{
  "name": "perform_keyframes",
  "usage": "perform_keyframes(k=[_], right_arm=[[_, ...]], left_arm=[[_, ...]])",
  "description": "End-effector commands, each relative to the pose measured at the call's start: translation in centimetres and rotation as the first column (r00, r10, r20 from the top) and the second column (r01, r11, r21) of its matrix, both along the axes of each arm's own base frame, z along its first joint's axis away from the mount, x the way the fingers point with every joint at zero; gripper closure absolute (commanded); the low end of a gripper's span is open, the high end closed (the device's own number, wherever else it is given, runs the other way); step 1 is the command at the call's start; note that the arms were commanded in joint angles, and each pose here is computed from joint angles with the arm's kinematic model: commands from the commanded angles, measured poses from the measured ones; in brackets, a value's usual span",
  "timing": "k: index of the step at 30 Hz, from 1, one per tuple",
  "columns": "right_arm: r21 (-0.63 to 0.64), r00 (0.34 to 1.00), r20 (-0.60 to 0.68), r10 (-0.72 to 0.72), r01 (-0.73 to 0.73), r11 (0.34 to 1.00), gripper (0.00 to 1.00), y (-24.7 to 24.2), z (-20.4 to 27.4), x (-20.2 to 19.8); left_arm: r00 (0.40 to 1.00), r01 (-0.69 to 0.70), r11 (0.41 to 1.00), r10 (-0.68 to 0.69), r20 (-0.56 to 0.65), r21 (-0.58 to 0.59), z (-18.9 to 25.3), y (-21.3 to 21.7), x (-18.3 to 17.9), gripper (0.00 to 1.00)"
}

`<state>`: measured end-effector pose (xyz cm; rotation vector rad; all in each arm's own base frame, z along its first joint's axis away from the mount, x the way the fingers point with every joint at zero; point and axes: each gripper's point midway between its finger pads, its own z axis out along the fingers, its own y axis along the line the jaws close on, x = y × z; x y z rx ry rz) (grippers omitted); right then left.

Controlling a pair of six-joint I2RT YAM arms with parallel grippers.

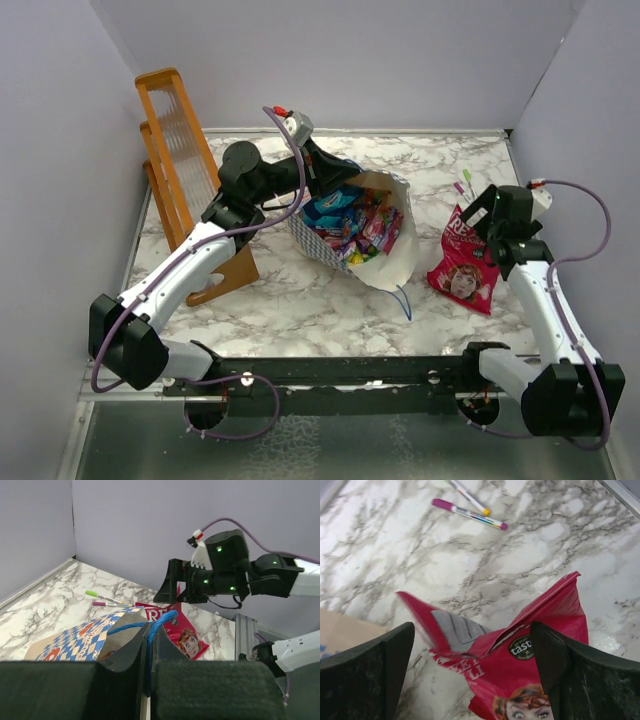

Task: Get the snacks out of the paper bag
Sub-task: Place the snack at the center of the board, then take out the snack from the paper bag.

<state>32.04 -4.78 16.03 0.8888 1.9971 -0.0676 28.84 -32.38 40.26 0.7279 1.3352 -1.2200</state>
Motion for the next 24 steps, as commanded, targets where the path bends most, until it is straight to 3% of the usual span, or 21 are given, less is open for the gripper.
perform_keyframes(k=[1, 5, 7, 10, 13, 17, 20, 24], right_arm=[[-0.049, 0.977, 0.103, 0.187, -0.183, 0.982, 0.01, 1.8, 5.7, -0.8], [-0.141, 0.954, 0.160, 0.253, -0.232, 0.962, 0.01, 1.8, 10.5, -2.3], [-0.160, 0.876, 0.205, 0.436, -0.409, 0.898, 0.01, 4.8, 12.7, -2.7], [-0.214, 0.665, 0.289, 0.689, -0.656, 0.724, 0.00, 9.8, 15.6, -4.0], [-0.253, 0.423, 0.356, 0.833, -0.814, 0.522, 0.03, 14.1, 17.4, -6.3], [-0.247, 0.241, 0.446, 0.862, -0.893, 0.377, 0.08, 17.2, 18.5, -8.9], [-0.195, 0.157, 0.507, 0.848, -0.937, 0.290, 0.09, 18.8, 18.3, -10.4], [-0.144, 0.205, 0.521, 0.829, -0.936, 0.322, 0.13, 18.6, 17.5, -10.3]], left_arm=[[0.994, 0.053, 0.997, -0.048, 0.096, -0.050, 3.0, 0.3, -2.2, 1.00], [0.994, 0.059, 0.997, -0.053, 0.097, -0.054, 3.2, 0.3, -2.4, 1.00], [0.993, 0.063, 0.996, -0.057, 0.101, -0.055, 3.3, 0.3, -2.6, 1.00], [0.992, 0.061, 0.996, -0.054, 0.115, -0.058, 3.4, 0.4, -2.8, 1.00], [0.991, 0.056, 0.996, -0.048, 0.128, -0.063, 3.6, 0.6, -2.9, 1.00], [0.990, 0.054, 0.997, -0.046, 0.131, -0.061, 3.4, 0.5, -2.9, 1.00], [0.991, 0.051, 0.997, -0.043, 0.127, -0.057, 3.1, 0.5, -2.7, 1.00], [0.992, 0.046, 0.998, -0.039, 0.124, -0.052, 2.8, 0.4, -2.4, 1.00]])
